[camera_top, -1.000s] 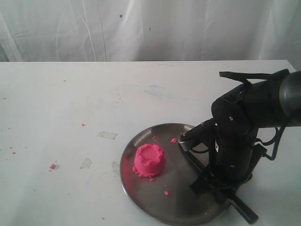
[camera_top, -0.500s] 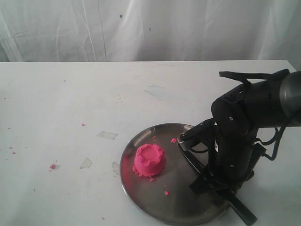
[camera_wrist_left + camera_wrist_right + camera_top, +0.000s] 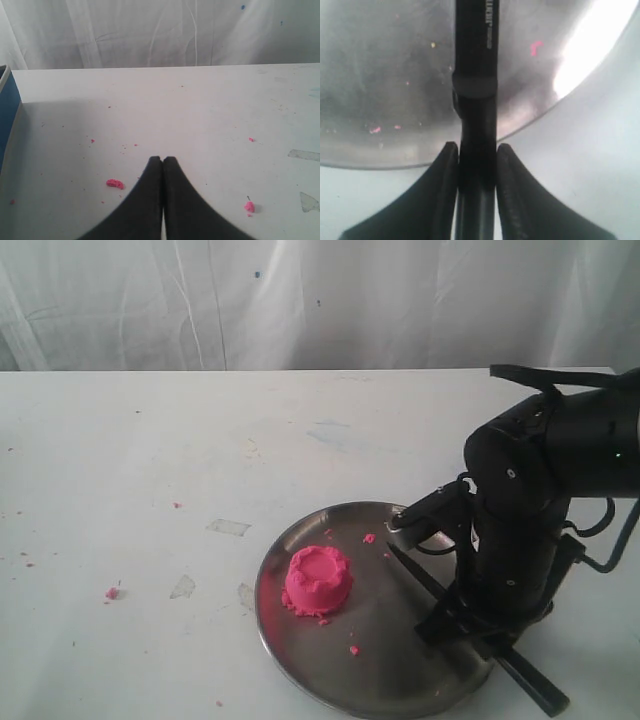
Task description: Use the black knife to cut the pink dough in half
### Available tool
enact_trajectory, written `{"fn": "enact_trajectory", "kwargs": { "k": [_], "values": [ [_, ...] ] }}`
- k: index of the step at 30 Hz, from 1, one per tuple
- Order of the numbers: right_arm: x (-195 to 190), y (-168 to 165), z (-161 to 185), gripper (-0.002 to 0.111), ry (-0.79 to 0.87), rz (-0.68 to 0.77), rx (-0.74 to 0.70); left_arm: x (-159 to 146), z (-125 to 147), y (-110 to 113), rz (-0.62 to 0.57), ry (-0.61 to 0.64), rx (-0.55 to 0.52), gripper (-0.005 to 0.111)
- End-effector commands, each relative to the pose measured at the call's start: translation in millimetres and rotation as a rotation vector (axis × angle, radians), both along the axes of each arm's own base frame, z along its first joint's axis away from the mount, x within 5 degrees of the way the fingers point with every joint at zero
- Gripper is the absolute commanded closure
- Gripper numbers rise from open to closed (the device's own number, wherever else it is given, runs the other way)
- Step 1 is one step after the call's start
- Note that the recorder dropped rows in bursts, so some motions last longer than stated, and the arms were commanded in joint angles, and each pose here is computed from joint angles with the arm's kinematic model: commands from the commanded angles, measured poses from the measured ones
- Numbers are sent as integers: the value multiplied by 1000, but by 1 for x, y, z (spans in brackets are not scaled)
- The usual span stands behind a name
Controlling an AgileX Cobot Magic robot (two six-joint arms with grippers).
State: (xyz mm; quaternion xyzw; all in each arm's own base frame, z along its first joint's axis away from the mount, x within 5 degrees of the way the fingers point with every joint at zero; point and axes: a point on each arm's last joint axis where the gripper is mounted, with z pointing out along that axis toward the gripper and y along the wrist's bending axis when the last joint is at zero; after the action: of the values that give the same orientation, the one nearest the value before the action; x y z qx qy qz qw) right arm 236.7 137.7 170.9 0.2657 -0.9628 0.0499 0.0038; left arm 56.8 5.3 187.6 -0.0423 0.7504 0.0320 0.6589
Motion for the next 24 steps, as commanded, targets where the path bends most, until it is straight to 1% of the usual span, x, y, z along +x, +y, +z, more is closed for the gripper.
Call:
{"fn": "enact_trajectory", "kwargs": {
  "k": [1, 5, 8, 12, 19, 24],
  "values": [
    [-3, -2, 4, 103, 17, 8, -12, 0, 0, 0, 2, -9, -11, 107],
    [-6, 2, 1, 103, 52, 60, 34, 0, 0, 0, 2, -9, -11, 107],
    [-9, 4, -5, 96, 67, 88, 65, 0, 0, 0, 2, -9, -11, 107],
    [-7, 6, -5, 90, 35, 87, 91, 0, 0, 0, 2, -9, -11, 107],
    [-4, 7, -5, 88, 6, 114, 107, 0, 0, 0, 2, -9, -11, 107],
    [-4, 7, -5, 78, 7, 123, 107, 0, 0, 0, 2, -9, -11, 107]
  ]
}}
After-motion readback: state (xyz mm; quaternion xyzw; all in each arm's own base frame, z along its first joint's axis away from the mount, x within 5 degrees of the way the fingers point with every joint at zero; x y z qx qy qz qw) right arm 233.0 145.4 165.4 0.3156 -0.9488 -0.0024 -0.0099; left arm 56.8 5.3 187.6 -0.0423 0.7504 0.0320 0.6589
